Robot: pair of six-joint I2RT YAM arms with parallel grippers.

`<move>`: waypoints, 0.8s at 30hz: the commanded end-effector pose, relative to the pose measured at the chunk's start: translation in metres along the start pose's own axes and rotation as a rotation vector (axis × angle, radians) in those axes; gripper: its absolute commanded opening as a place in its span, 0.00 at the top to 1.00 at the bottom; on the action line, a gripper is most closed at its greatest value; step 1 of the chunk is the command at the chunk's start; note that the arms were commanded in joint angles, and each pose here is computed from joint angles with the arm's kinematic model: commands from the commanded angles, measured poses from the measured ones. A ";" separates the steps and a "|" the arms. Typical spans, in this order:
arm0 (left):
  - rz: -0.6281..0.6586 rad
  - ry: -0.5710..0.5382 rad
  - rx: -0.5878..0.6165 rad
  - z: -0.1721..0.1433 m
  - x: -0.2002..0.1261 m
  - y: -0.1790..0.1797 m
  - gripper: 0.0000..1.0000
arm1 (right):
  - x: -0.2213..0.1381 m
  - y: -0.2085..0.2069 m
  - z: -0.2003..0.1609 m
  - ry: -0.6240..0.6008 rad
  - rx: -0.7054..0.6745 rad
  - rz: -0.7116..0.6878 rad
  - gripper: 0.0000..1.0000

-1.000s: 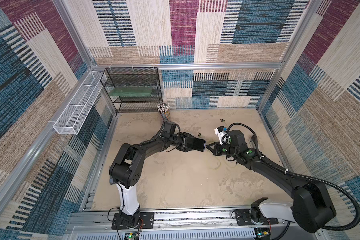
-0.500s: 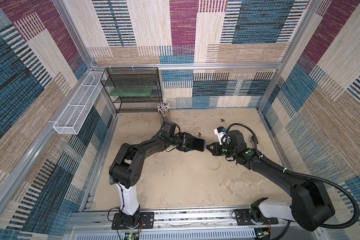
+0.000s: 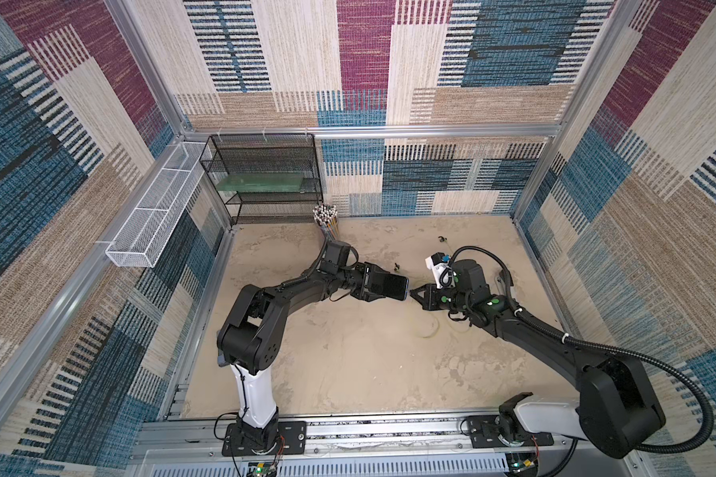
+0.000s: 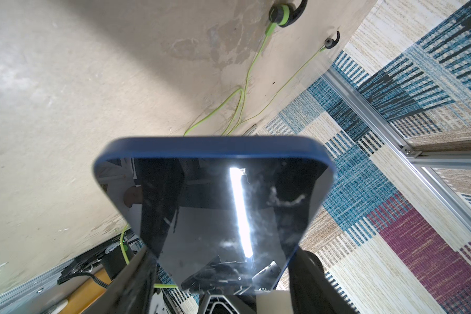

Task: Plug wired earphones into phones
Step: Insert the wired earphone into the phone.

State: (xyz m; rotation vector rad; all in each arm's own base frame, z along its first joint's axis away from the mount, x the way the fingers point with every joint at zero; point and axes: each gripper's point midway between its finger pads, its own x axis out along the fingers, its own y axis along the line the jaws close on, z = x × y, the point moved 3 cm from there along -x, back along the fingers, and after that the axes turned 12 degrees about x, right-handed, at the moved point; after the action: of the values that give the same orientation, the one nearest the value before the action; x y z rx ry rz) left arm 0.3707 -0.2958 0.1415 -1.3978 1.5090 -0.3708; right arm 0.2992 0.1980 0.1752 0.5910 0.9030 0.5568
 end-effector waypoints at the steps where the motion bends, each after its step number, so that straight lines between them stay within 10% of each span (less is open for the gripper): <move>1: -0.039 0.029 0.071 -0.006 -0.002 -0.013 1.00 | -0.003 0.009 0.007 -0.031 -0.021 0.028 1.00; 24: -0.026 0.045 0.082 -0.012 0.002 -0.012 1.00 | 0.001 0.008 0.009 -0.023 -0.028 0.020 1.00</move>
State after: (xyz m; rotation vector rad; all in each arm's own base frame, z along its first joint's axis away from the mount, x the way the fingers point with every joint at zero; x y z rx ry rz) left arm 0.3722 -0.2978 0.1431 -1.3773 1.4845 -0.3777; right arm 0.3016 0.1991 0.1776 0.5902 0.9001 0.5584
